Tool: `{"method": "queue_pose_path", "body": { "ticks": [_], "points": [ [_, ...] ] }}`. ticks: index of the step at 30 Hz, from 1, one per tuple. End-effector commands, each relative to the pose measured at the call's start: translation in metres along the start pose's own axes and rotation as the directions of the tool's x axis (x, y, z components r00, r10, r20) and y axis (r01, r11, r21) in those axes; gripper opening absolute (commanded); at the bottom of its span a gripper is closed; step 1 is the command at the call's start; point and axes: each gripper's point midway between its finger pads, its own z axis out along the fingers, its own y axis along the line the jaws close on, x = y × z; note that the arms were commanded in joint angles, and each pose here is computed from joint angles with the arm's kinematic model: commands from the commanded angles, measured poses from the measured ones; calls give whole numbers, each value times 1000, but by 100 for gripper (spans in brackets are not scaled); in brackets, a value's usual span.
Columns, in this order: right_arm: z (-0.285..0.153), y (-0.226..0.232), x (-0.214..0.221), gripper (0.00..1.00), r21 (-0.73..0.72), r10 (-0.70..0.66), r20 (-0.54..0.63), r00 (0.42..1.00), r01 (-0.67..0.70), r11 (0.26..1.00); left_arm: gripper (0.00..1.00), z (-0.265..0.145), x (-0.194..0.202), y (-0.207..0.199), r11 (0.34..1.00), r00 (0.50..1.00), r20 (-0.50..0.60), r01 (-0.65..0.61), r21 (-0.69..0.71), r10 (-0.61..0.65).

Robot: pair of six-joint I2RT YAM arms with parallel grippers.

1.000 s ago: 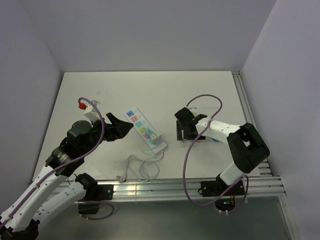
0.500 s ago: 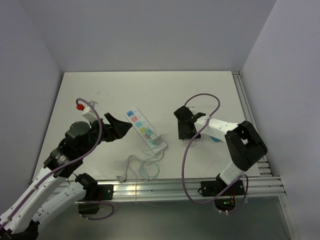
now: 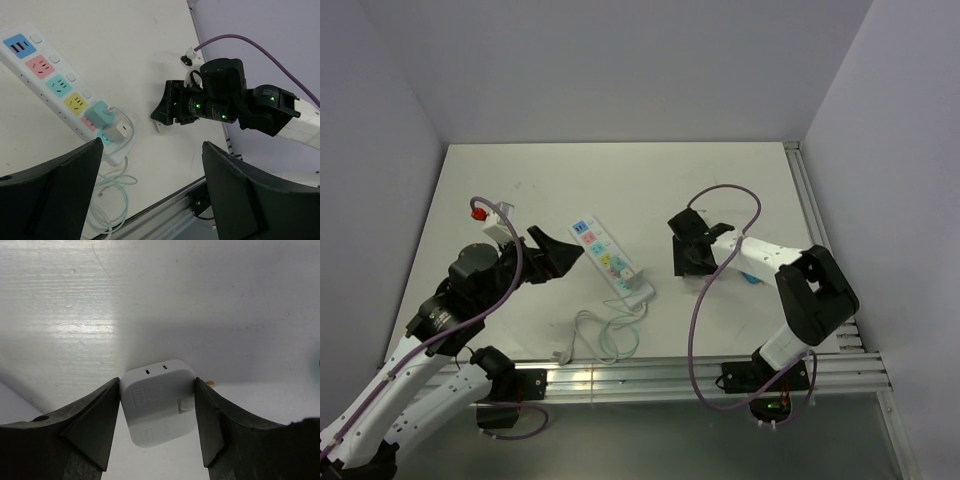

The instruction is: Insert the plug

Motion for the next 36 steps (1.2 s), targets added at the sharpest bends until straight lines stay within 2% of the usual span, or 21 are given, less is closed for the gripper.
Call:
{"method": "queue_pose_path", "body": {
  "ticks": [1,4,6,7,9,18,22,26,29,33,36],
  "points": [
    [-20,4,-25,29,-44,21,99,995,-17,999,87,-5,-13,-15,999,1000,27,5,39,-6],
    [-27,5,-30,17,-64,28,126,992,-20,998,87,-5,-14,-16,999,1000,27,6,39,-8],
    [-31,10,-32,14,-93,30,132,991,-18,995,87,-7,-14,-15,999,1000,28,8,38,-9],
    [-34,13,-35,7,-108,29,137,990,-14,994,87,-8,-14,-17,999,1000,28,9,47,-11],
    [-37,20,-38,1,-137,31,135,990,-13,991,87,-10,-15,-20,998,999,35,14,63,-16],
    [-61,30,-57,0,-208,57,187,981,-17,978,87,-13,-17,-33,994,1000,17,12,109,-14],
    [-85,44,-71,0,-310,71,215,974,-1,951,85,-11,-12,-37,988,1000,5,-10,153,10],
    [-127,69,-90,0,-478,117,230,966,7,878,84,-9,-11,-44,977,999,21,-37,211,33],
    [-167,89,-104,0,-606,140,237,961,34,795,83,-4,-7,-45,972,999,13,-50,231,48],
    [-218,116,-104,0,-762,120,217,969,92,641,80,8,-6,-48,971,998,-4,-54,235,57],
    [-246,122,-107,0,-813,124,223,967,115,571,81,6,-2,-67,937,996,-17,-71,341,82]
  ]
}}
